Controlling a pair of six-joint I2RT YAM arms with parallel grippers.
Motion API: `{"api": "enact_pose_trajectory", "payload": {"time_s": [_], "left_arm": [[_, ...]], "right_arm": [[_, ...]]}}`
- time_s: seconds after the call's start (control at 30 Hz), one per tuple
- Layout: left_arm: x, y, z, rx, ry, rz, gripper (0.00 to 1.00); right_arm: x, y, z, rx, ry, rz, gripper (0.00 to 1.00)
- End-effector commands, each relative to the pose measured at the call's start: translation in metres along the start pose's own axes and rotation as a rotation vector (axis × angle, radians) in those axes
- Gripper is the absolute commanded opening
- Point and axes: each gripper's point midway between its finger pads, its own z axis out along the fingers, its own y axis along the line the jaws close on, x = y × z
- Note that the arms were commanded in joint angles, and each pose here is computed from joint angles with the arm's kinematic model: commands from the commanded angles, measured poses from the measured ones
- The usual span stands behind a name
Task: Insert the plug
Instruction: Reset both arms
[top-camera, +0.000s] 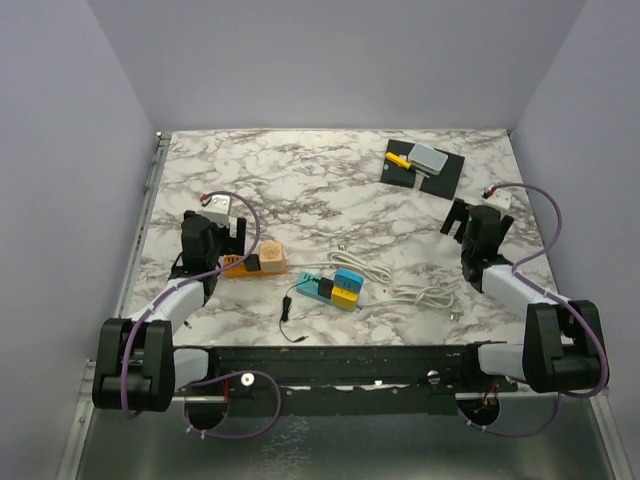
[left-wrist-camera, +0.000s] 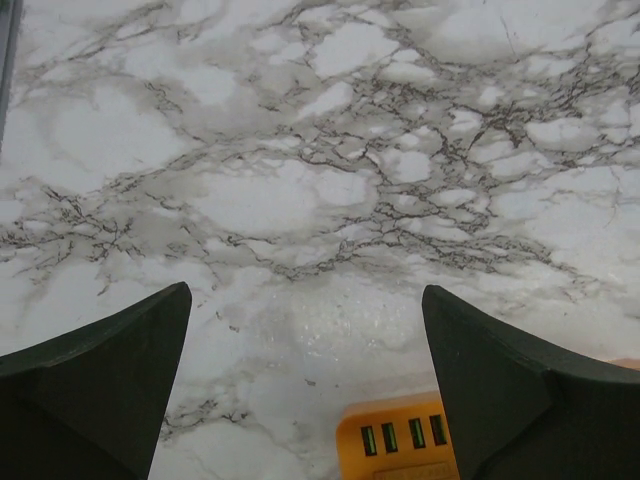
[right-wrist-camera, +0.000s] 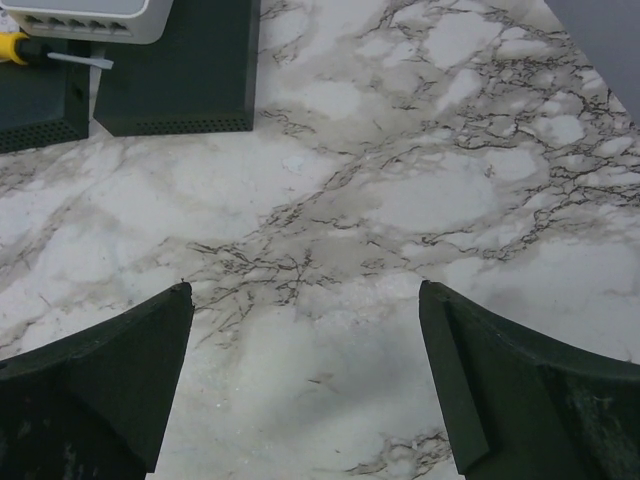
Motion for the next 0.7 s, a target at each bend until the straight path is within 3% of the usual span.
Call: {"api": "enact_pose_trajectory", "payload": {"time_s": [0.0,0.23,0.37,0.6,0.67], "left_arm": [[-0.032,0.001,0.009,0.01,-0.141,-0.049,0.99],[-0.008,0.006,0.039,-0.003,-0.097,-0.153,0.99],[-0.011,0.014,0.041,-0.026,-0.163,-0.201,0.99],[-0.024,0.014,0.039,-0.025,-0.301,-0.2,0.99],[-0.019,0.012,0.043,-0.015,-0.29,-0.194,0.99]], "right_arm": [[-0.02,-0.011,0.002,0.019,-0.191,-0.005,1.0],[-0.005,-0.017,0.004,-0.004,-0.243,-0.022,1.0],[-0.014,-0.013,0.006,-0.032,-0.305,-0.024,1.0],[-0.009,-0.003,0.017,-0.086,-0.321,-0.025,1.0],[-0.003,0.0,0.016,-0.112,-0.301,-0.044,1.0]]}}
